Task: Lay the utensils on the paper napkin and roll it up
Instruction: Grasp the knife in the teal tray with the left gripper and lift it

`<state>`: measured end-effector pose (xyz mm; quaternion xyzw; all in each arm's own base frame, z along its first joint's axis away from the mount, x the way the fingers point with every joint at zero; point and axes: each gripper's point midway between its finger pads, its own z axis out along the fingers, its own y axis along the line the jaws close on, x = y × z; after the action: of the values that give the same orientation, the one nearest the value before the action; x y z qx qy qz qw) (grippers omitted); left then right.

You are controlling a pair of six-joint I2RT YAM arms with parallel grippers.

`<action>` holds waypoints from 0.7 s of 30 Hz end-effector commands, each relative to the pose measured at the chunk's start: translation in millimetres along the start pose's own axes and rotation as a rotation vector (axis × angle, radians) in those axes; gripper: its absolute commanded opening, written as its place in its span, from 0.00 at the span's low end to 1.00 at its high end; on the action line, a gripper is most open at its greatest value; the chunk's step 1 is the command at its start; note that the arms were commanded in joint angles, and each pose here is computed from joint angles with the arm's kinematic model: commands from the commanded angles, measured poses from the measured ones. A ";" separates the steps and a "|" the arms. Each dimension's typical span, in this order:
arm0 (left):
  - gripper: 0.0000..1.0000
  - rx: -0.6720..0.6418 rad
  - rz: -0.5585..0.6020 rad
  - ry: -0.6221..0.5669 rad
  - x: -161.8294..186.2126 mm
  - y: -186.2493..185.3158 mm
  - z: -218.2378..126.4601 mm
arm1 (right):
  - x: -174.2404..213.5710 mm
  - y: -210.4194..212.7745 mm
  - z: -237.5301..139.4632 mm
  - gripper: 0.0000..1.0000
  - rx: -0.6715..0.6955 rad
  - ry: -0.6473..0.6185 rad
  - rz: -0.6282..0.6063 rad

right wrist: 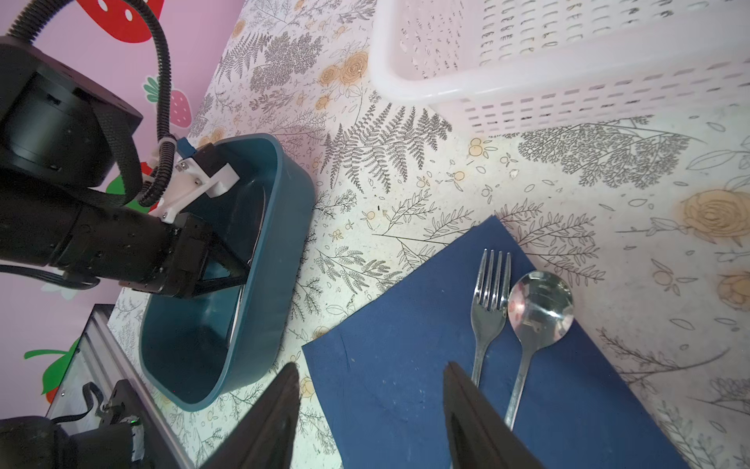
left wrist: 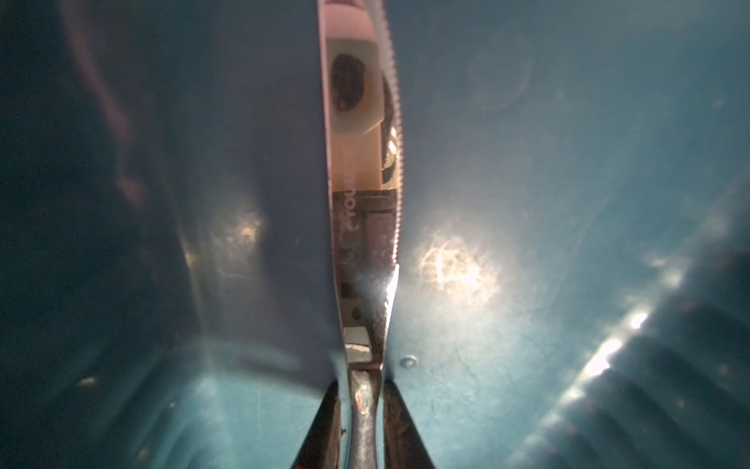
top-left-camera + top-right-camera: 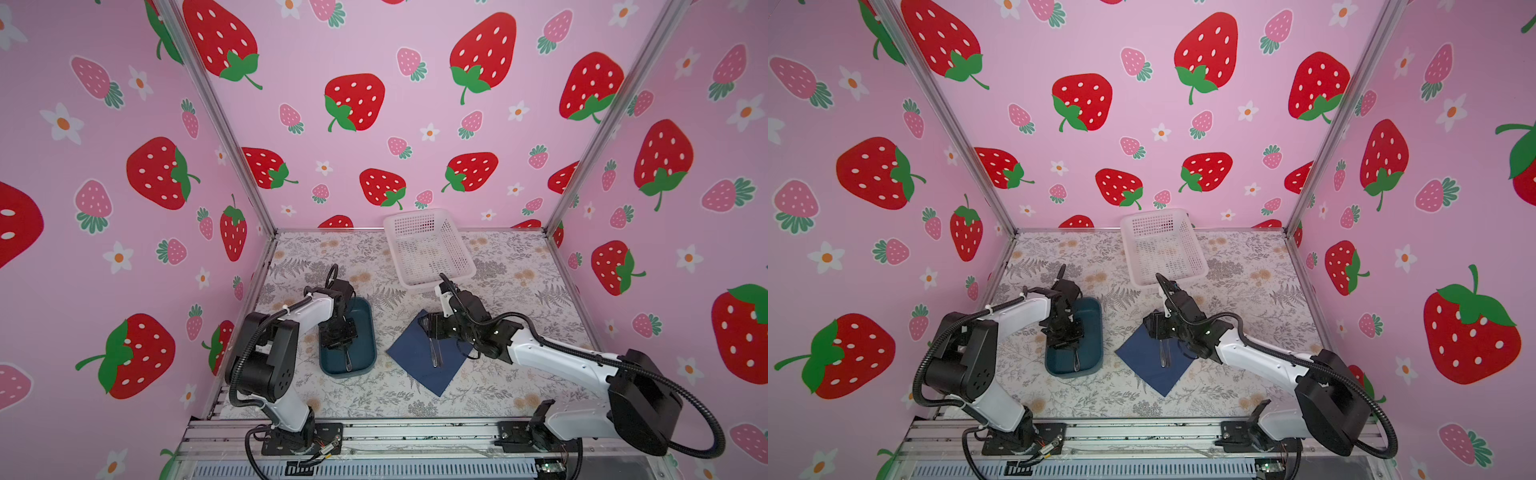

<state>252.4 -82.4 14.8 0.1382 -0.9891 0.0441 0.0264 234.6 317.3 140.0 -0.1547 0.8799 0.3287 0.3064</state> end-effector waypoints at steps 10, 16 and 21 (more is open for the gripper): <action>0.17 -0.042 0.019 0.107 21.6 7.0 22.3 | 7.5 23.5 12.3 0.59 -0.127 0.058 -0.023; 0.10 -0.051 0.028 0.080 18.5 5.1 16.0 | 5.5 20.2 9.7 0.59 -0.108 0.043 -0.021; 0.09 -0.017 0.023 0.023 13.0 -2.4 -2.5 | 0.8 17.6 5.3 0.59 -0.089 0.017 -0.019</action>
<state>249.1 -90.4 16.8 0.1248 -0.9906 0.0480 0.0307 224.4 333.8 130.4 -0.1806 0.8738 0.3603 0.2721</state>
